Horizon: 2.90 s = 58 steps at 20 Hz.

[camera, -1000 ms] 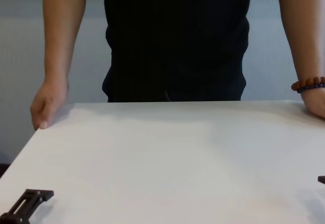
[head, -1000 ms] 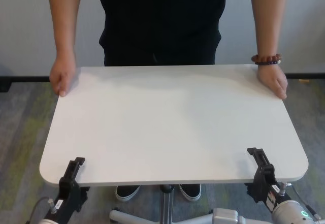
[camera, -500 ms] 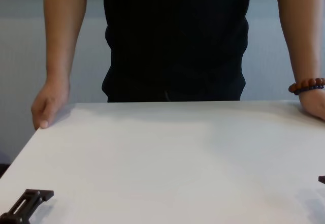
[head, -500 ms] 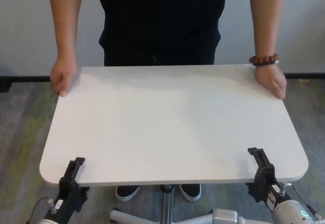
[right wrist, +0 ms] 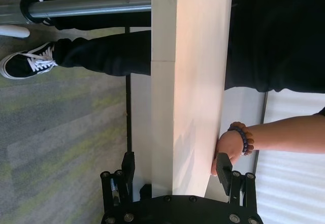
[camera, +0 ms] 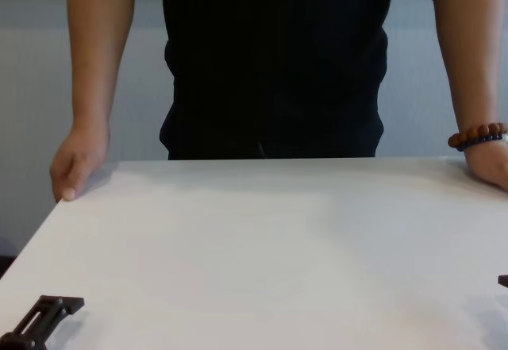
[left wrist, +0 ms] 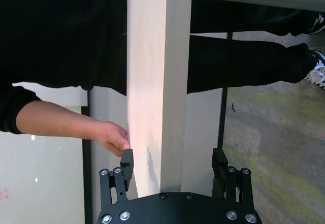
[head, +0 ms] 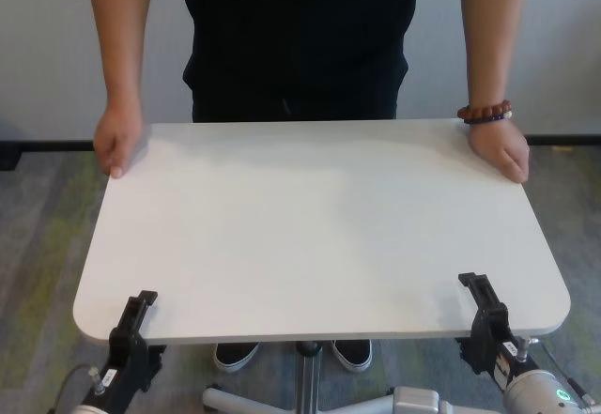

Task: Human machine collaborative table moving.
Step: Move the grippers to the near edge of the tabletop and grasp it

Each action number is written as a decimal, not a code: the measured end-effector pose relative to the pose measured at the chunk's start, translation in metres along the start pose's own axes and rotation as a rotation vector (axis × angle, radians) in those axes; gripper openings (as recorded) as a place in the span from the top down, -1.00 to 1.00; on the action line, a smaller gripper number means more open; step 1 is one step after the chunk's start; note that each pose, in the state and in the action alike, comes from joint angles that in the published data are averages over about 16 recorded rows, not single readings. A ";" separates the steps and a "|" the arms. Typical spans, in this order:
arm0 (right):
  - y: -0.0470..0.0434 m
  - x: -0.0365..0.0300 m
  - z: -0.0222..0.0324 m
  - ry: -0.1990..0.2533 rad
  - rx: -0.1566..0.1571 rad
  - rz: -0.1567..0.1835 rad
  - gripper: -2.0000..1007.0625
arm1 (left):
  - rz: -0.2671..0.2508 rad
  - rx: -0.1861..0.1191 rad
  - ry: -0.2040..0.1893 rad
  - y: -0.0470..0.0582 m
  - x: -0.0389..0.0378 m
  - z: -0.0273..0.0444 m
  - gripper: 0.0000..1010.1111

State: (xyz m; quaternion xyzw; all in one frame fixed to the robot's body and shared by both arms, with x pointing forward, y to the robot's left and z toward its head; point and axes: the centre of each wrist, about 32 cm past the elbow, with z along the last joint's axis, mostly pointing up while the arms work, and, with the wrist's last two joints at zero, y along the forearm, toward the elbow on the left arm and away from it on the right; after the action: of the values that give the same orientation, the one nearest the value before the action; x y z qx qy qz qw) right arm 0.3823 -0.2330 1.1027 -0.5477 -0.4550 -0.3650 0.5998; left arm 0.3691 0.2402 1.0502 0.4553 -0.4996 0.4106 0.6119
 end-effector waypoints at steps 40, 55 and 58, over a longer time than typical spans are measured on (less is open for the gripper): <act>0.0001 -0.0002 0.0001 -0.008 -0.003 0.000 0.37 | 0.000 0.000 0.000 0.000 0.0000 0.0000 -0.98; 0.0001 -0.0001 0.0001 -0.008 -0.004 0.000 0.37 | 0.000 0.000 0.000 0.000 0.0000 0.0000 -0.72; 0.0001 -0.0001 0.0001 -0.008 -0.004 0.000 0.37 | 0.000 0.000 0.000 0.000 0.0000 0.0000 -0.58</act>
State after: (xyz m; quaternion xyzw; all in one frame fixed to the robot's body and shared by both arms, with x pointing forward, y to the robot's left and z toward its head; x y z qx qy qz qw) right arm 0.3824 -0.2329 1.1026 -0.5502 -0.4570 -0.3636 0.5969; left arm 0.3691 0.2402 1.0502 0.4552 -0.4997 0.4107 0.6119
